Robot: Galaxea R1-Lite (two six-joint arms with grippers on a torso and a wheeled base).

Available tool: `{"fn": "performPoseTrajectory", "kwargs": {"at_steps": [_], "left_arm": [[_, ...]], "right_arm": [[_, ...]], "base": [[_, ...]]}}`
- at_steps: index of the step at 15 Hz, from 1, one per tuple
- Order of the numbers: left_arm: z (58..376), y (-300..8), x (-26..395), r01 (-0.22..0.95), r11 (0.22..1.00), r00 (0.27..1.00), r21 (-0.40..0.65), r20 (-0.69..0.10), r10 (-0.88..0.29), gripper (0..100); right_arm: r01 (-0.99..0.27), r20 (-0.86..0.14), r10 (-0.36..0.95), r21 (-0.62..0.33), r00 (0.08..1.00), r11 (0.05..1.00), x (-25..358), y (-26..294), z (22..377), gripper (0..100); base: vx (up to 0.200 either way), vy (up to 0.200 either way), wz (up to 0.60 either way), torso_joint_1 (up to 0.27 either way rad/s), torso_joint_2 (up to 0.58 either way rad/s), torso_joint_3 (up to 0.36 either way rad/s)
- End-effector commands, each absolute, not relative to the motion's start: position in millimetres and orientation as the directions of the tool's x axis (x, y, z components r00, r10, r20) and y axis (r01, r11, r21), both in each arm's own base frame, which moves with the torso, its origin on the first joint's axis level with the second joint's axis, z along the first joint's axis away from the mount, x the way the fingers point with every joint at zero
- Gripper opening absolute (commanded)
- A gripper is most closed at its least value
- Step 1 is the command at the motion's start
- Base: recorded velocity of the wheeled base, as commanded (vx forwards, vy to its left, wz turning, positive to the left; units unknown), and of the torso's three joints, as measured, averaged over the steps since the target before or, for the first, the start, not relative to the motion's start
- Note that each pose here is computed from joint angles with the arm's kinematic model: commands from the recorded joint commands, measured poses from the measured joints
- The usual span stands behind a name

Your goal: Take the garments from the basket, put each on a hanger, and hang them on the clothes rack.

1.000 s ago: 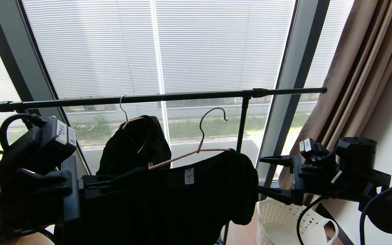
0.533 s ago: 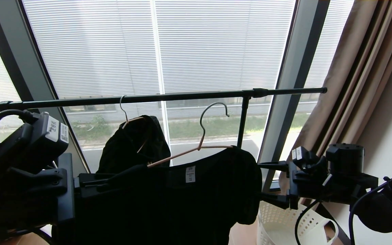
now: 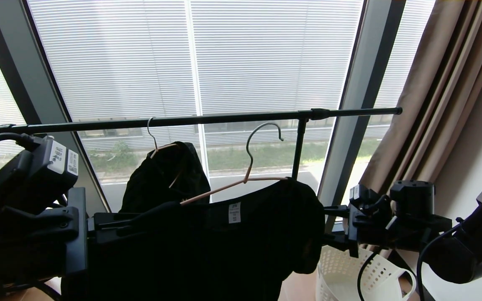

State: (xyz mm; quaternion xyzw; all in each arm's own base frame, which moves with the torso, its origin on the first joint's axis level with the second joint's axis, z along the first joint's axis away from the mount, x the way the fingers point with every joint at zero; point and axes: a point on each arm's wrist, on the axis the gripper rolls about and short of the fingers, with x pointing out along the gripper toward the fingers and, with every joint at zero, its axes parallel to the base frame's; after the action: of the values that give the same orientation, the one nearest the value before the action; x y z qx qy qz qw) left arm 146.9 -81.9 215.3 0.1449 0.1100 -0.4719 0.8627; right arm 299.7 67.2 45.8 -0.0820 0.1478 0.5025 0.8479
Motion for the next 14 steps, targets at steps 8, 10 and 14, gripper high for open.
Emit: {"fn": "performPoseTrajectory", "kwargs": {"at_steps": [8,10,14], "left_arm": [[214,-78,140,0.841,0.525,0.538,0.132,-0.319,-0.781,0],[214,-76,141,0.836,0.533,0.545,0.131,-0.320,-0.775,0],[216,-74,137,0.831,0.543,0.552,0.121,-0.306,-0.776,0]], "right_arm": [[-0.808,-0.288,0.766,-0.049,0.574,0.587,313,30,64,0],[-0.807,-0.289,0.766,-0.046,0.575,0.589,313,29,63,0],[-0.799,-0.285,0.758,-0.050,0.586,0.599,315,26,66,0]], "base": [[0.000,0.000,0.00,0.000,0.00,0.000],[0.000,0.000,0.00,0.000,0.00,0.000],[0.000,0.000,0.00,0.000,0.00,0.000]]}}
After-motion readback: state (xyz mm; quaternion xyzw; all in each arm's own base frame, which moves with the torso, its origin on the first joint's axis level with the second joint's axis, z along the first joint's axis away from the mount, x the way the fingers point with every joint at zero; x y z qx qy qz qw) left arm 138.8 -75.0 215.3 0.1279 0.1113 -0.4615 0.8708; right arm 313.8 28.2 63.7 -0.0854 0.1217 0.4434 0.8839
